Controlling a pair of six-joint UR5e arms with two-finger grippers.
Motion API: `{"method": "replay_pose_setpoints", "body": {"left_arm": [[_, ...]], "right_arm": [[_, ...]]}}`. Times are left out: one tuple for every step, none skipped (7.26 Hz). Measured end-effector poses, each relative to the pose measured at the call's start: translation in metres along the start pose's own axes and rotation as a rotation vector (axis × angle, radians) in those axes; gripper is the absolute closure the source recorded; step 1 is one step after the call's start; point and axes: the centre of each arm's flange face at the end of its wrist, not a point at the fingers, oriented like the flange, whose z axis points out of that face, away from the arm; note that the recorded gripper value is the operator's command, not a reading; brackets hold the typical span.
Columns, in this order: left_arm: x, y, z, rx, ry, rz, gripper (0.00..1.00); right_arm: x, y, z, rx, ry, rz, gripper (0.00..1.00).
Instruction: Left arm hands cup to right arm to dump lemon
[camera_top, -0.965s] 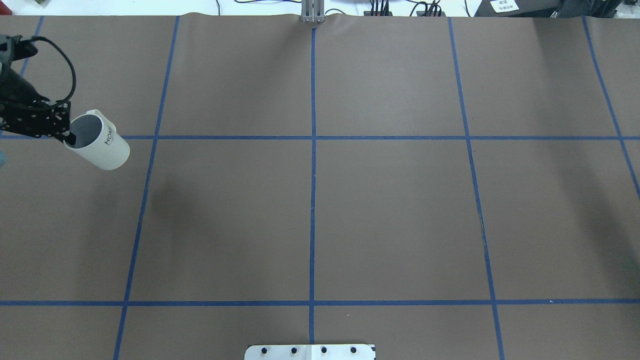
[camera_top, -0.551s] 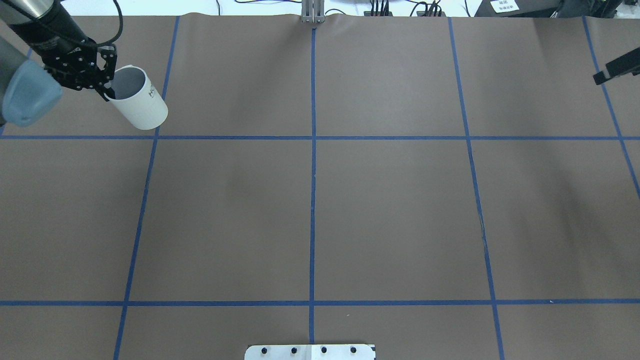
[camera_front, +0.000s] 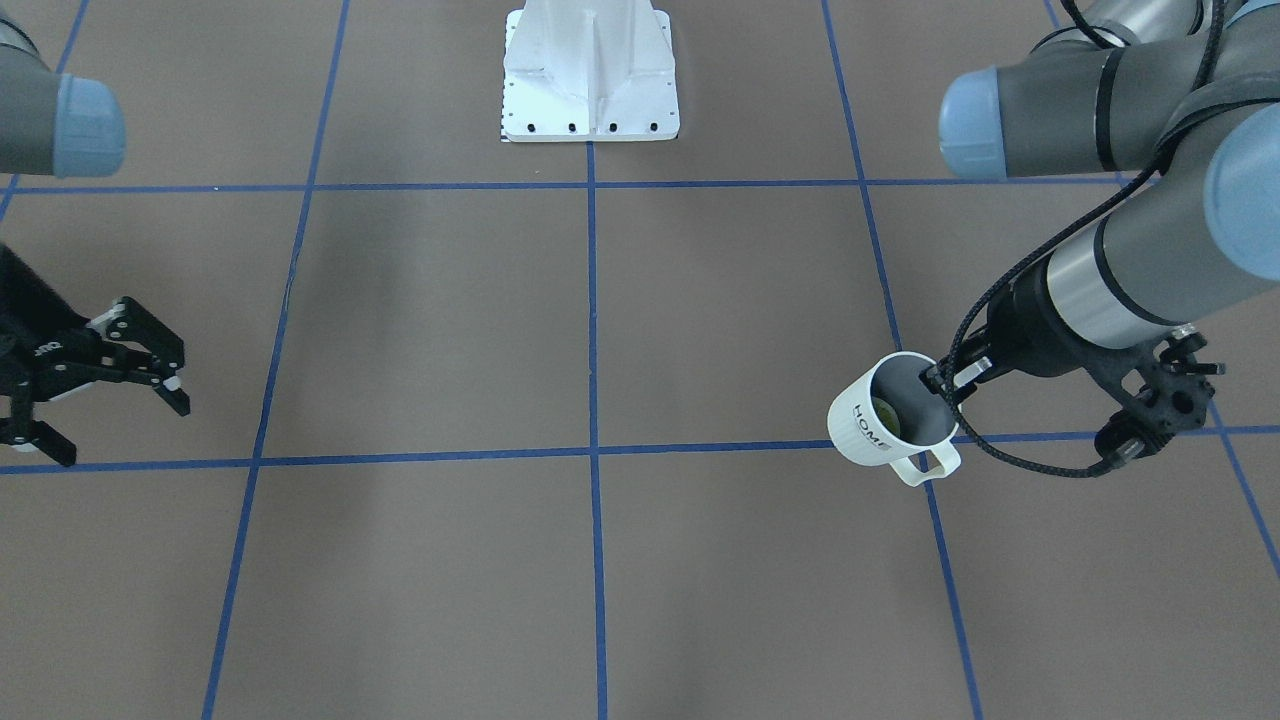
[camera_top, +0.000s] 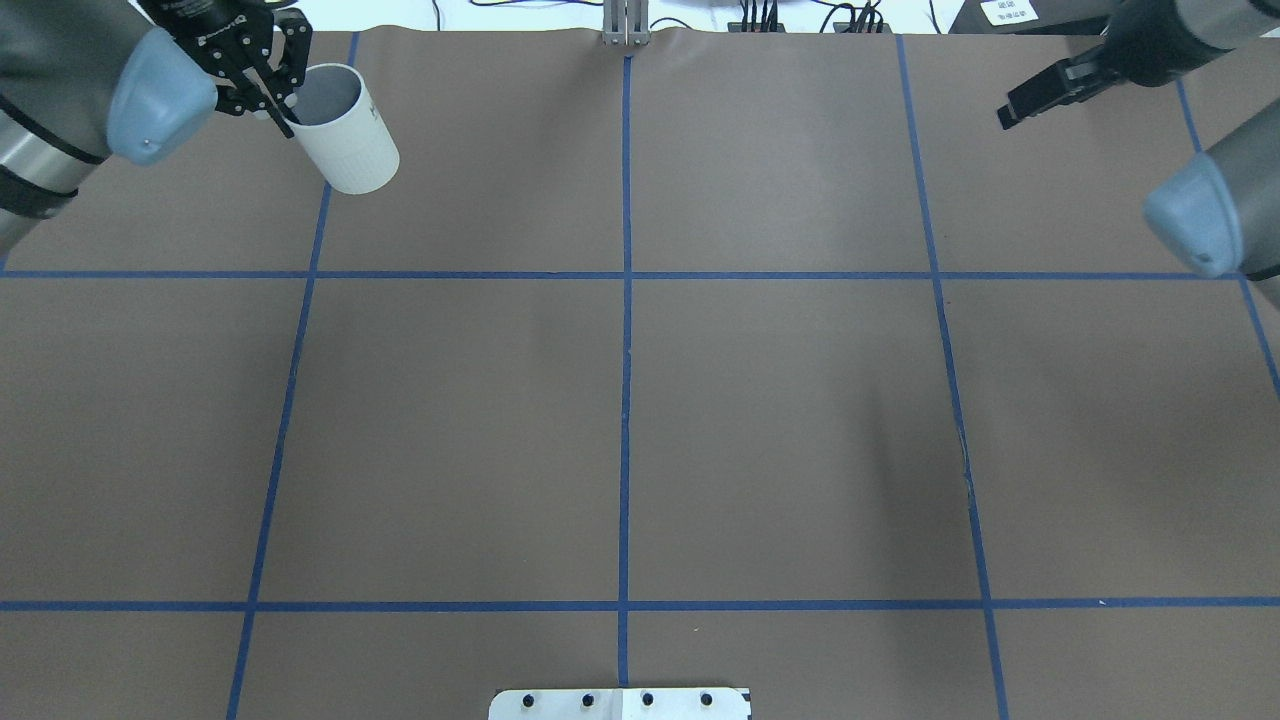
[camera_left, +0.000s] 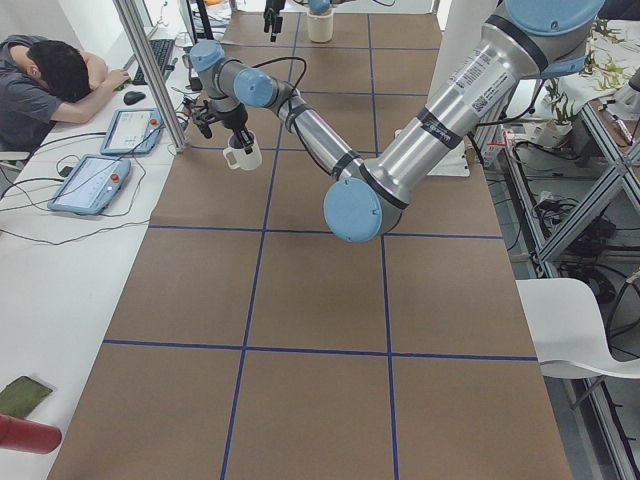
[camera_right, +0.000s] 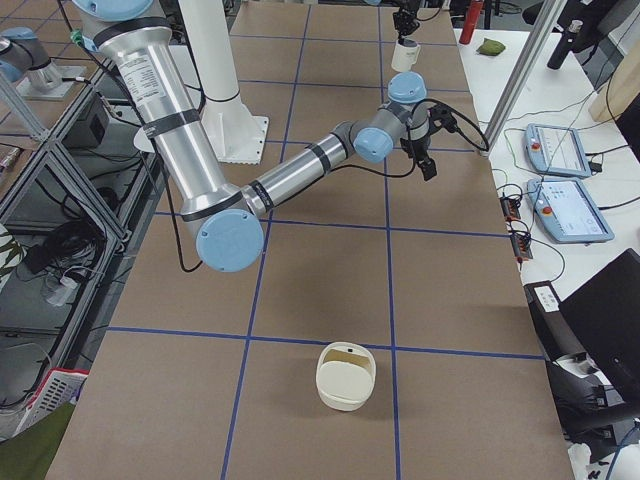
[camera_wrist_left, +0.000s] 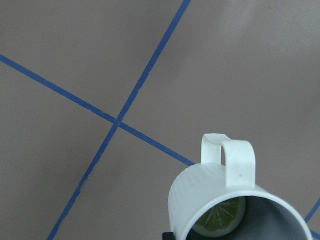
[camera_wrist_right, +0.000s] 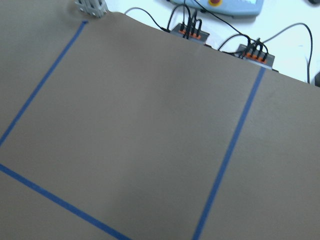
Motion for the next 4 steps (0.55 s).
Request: {"method": "replay_pose_setpoints", "body": {"left_arm": [[0.018, -0.008, 0.008, 0.005, 0.031, -0.058, 1.00], [0.037, -0.015, 0.018, 0.004, 0.053, -0.112, 1.00], [0.055, -0.020, 0.024, 0.000, 0.061, -0.161, 1.00], [0.071, -0.020, 0.029, -0.007, 0.058, -0.201, 1.00]], "right_arm": [[-0.040, 0.002, 0.016, 0.092, -0.008, -0.009, 0.00], [-0.077, 0.009, 0.032, 0.177, -0.015, -0.027, 0.00], [-0.112, 0.020, 0.047, 0.252, -0.015, -0.052, 0.00], [-0.140, 0.031, 0.058, 0.314, -0.008, -0.073, 0.00]]}}
